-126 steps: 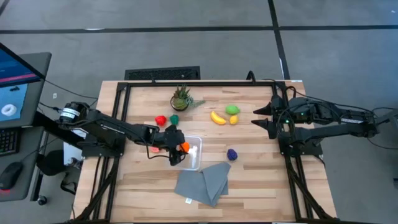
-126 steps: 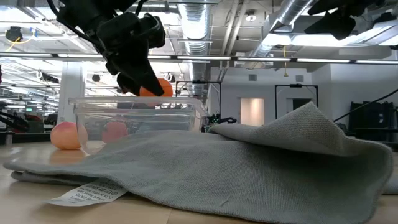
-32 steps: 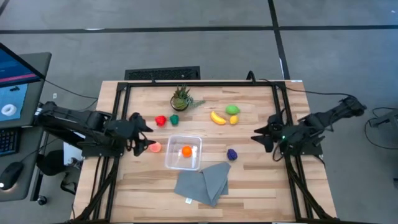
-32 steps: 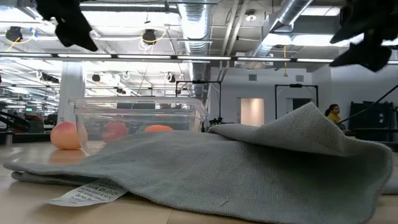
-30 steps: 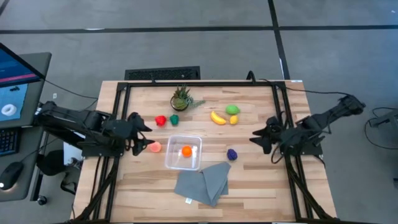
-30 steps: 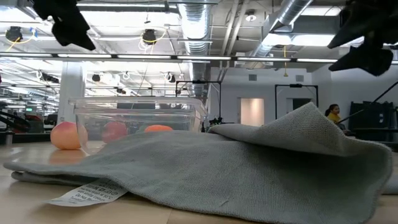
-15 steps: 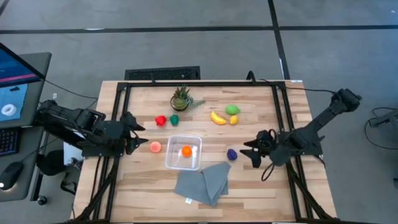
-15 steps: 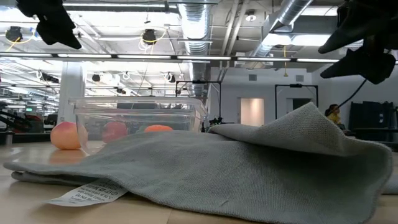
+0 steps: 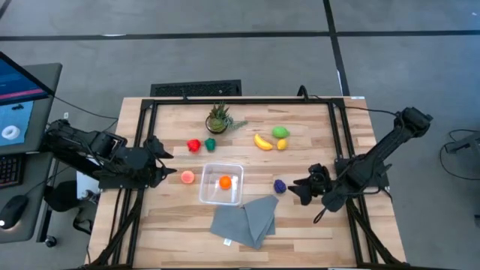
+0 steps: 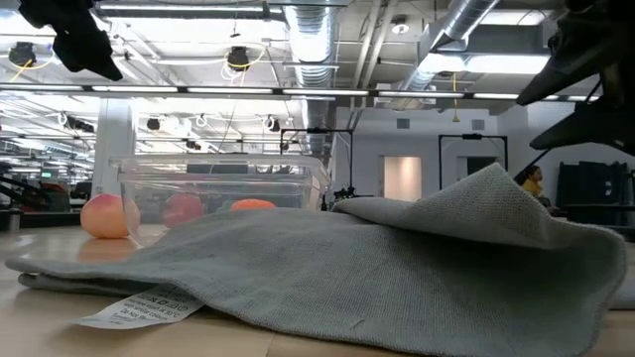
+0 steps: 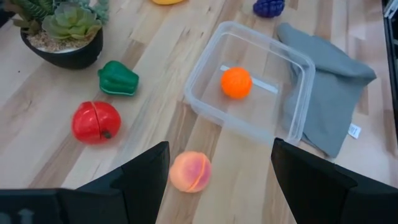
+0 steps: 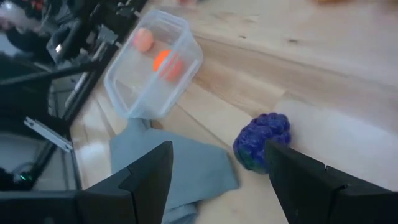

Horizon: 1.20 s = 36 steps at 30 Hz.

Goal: Pick and placing Produce into tupperware
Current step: Put the purple grapes into the transparent container

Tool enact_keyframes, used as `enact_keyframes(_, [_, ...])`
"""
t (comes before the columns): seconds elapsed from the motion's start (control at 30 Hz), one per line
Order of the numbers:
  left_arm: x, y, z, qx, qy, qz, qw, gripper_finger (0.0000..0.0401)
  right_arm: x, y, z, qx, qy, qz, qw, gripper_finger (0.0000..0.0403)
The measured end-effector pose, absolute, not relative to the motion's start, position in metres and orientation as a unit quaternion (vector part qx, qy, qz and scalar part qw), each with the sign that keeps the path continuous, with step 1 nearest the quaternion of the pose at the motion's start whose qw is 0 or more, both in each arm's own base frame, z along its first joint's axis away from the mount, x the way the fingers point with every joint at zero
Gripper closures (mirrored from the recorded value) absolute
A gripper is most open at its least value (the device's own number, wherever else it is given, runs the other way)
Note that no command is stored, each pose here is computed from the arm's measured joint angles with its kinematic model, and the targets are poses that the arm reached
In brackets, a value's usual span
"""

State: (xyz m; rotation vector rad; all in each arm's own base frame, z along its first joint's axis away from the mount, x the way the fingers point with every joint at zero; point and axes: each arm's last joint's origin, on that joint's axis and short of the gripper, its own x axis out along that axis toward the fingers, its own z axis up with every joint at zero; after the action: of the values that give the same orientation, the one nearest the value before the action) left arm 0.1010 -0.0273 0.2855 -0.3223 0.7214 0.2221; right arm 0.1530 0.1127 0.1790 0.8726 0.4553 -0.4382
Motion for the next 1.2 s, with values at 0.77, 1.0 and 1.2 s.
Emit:
enact_keyframes(0.77, [0.097, -0.029, 0.282, -0.156, 0.374, 0.106, 0.908, 0.0131, 0.207, 0.116, 0.200, 0.348, 0.350, -0.309, 0.813, 0.0127])
enact_keyframes(1.0, [0.096, -0.029, 0.282, -0.155, 0.376, 0.106, 0.907, 0.0131, 0.223, 0.119, 0.201, 0.372, 0.356, -0.323, 0.794, 0.0127])
enact_keyframes(1.2, [0.096, -0.029, 0.281, -0.153, 0.381, 0.106, 0.905, 0.0131, 0.234, 0.122, 0.205, 0.352, 0.383, -0.346, 0.781, 0.0127])
